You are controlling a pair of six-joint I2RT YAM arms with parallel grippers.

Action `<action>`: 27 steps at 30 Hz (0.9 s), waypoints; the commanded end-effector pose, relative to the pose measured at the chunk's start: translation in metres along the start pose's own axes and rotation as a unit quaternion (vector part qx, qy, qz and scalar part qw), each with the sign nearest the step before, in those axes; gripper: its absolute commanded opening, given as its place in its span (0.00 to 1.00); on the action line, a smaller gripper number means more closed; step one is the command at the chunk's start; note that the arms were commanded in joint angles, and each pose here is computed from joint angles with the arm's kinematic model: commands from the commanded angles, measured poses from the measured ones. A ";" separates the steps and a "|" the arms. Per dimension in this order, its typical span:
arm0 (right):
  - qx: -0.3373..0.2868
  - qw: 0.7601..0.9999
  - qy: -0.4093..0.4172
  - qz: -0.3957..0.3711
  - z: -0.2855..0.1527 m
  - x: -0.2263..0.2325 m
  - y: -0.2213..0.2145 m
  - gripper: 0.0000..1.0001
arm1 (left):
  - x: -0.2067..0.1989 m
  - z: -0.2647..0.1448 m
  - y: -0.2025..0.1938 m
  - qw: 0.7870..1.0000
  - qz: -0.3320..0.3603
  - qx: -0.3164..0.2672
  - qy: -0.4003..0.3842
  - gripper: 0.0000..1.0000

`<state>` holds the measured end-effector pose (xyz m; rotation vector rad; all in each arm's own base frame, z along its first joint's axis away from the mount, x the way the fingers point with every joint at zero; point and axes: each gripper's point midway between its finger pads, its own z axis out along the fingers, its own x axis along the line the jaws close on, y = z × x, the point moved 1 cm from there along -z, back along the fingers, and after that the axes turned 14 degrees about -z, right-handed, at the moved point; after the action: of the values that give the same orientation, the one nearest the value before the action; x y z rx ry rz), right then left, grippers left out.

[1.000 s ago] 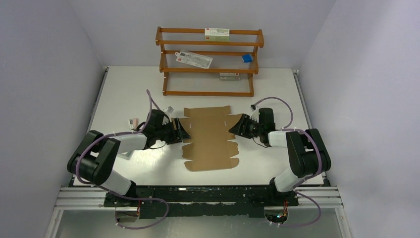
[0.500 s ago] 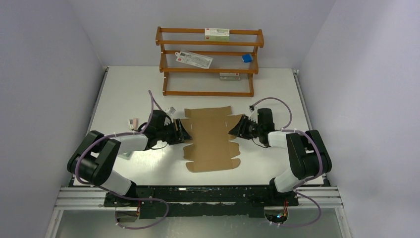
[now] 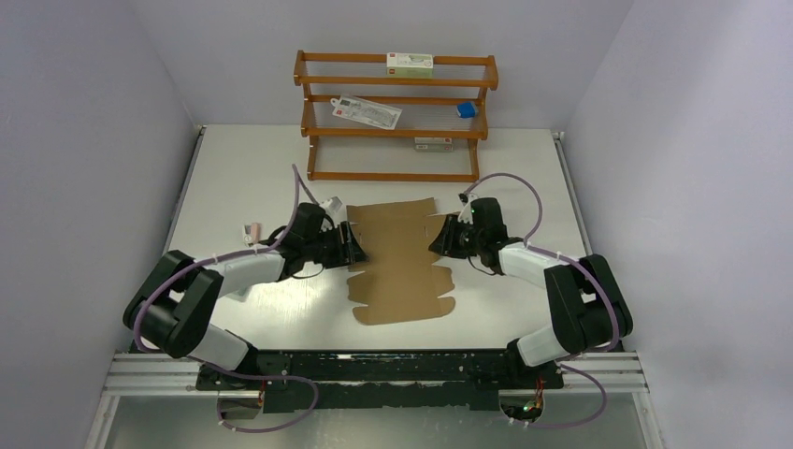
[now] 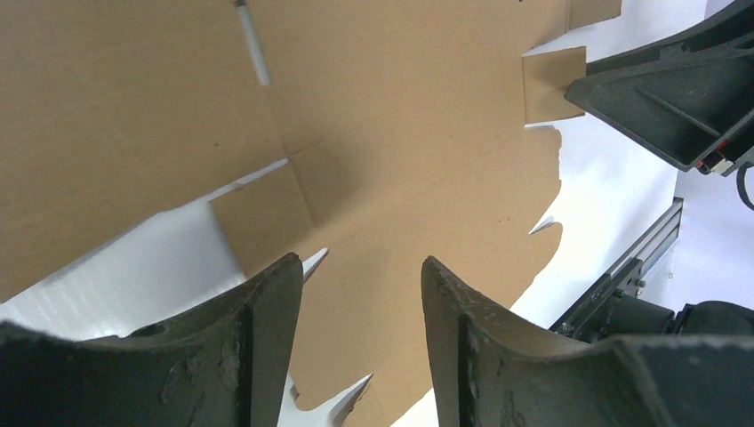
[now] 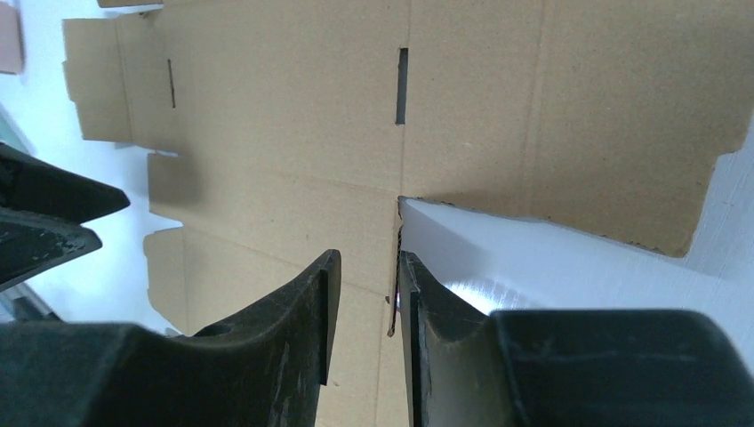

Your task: Fold the paper box

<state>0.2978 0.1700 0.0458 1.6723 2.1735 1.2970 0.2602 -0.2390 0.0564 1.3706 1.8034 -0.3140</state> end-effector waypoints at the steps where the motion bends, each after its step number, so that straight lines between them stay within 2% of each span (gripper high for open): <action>1: 0.001 0.998 -0.050 -0.039 -0.002 -0.003 0.008 0.35 | -0.008 0.000 0.005 0.999 0.028 -0.014 0.015 0.57; 5: 0.004 0.997 -0.060 -0.042 -0.002 -0.005 0.006 0.34 | 0.000 -0.004 0.009 0.998 0.026 -0.032 0.040 0.64; 10: 0.004 0.997 -0.065 -0.047 -0.002 -0.007 0.005 0.33 | 0.016 -0.007 0.012 0.996 0.022 -0.051 0.075 0.67; 21: 0.005 0.997 -0.059 -0.048 -0.001 -0.004 0.003 0.30 | 0.034 0.009 0.009 0.995 0.006 -0.042 0.095 0.68; 27: 0.003 0.997 -0.055 -0.050 -0.001 -0.001 0.006 0.29 | 0.027 0.016 0.001 0.998 -0.001 -0.018 0.066 0.66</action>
<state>0.2976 0.1645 0.0391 1.6194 2.1769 1.1194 0.2724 -0.2260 0.0354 1.3791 1.8985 -0.1343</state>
